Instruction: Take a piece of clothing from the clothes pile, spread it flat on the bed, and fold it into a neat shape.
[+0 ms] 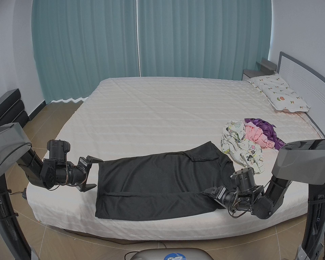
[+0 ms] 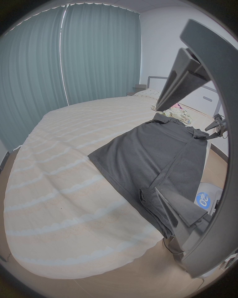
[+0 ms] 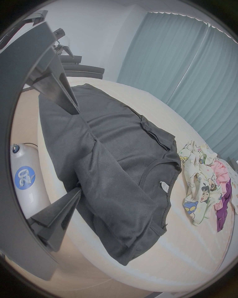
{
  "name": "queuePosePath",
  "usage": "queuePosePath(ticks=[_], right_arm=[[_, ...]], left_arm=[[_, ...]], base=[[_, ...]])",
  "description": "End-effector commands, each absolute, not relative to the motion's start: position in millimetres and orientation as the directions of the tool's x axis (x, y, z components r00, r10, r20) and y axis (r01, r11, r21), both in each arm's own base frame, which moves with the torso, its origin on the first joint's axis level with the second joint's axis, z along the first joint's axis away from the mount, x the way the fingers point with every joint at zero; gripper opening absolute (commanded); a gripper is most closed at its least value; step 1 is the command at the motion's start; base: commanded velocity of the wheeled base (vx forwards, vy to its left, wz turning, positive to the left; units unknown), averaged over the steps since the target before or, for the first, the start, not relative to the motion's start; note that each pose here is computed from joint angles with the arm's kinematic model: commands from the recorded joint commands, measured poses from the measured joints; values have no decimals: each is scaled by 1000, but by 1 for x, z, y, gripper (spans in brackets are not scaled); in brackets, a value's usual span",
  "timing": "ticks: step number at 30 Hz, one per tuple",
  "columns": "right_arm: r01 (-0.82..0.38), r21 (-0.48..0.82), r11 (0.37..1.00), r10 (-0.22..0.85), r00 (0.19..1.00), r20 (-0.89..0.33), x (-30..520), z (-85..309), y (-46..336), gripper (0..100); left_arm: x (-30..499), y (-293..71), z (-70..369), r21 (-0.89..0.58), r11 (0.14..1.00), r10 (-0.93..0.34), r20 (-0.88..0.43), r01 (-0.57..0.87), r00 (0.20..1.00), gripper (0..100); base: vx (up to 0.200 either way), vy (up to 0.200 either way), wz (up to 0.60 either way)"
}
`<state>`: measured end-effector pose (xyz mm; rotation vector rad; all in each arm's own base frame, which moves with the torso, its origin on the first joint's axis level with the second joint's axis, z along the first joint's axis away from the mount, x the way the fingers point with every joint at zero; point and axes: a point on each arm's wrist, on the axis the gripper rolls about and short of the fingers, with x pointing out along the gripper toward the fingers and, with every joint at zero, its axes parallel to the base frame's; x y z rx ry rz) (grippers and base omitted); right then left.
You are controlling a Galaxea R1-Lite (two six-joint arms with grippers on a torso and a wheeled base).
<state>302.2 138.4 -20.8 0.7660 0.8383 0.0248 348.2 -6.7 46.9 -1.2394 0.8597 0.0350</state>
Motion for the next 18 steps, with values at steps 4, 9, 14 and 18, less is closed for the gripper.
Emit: queuePosePath(ticks=[4,9,14,18], right_arm=[[284,633,720,307,688,-658,306,-25,144,100],[294,620,728,293,684,-668,305,-28,143,0],[307,593,744,267,677,-685,302,-29,142,0],[317,578,752,260,663,-702,300,-29,141,0]], left_arm=[[348,-6,47,-808,366,-414,-586,-462,696,100],[348,-6,47,-808,366,-414,-586,-462,696,100],[348,-6,47,-808,366,-414,-586,-462,696,100],[348,-6,47,-807,366,-414,-587,-464,695,100]], base=[[0,0,0],[0,0,0],[0,0,0],[0,0,0]])
